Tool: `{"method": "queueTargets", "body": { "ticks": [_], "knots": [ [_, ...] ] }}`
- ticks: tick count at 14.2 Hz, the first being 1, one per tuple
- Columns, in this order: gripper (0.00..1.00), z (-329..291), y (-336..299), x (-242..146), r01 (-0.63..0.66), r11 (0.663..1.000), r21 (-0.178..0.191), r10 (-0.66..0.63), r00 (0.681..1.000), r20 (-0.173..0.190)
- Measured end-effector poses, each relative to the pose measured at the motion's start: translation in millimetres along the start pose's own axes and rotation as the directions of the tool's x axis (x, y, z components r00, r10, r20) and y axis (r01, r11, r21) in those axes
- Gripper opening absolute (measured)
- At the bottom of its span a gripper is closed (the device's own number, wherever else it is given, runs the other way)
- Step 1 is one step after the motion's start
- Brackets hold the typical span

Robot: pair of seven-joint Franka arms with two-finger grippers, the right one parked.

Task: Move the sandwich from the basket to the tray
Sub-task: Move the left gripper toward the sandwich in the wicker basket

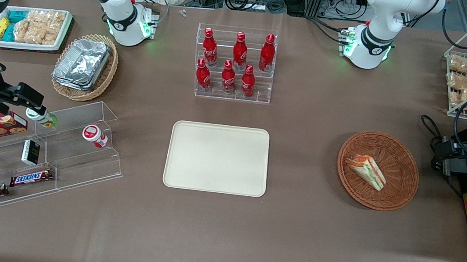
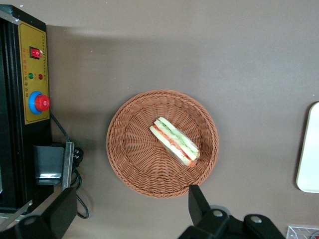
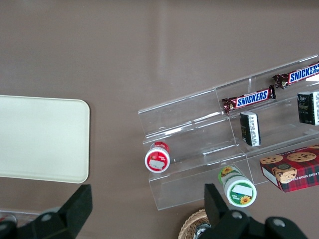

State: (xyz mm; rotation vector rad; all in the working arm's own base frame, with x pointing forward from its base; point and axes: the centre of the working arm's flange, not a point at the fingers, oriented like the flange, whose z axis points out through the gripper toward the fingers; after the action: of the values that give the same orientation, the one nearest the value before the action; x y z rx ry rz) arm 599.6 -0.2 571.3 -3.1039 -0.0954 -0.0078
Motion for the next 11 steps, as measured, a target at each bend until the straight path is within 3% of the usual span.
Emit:
{"method": "queueTargets", "body": {
  "ticks": [6, 11],
  "knots": [
    [1.0, 1.6, 2.8, -0.3, -0.003, 1.0, -0.006, 0.003, 1.0, 0.004],
    [1.0, 34.6, 22.5, -4.6, -0.032, 0.999, -0.005, 0.032, 0.999, 0.041]
  ]
}}
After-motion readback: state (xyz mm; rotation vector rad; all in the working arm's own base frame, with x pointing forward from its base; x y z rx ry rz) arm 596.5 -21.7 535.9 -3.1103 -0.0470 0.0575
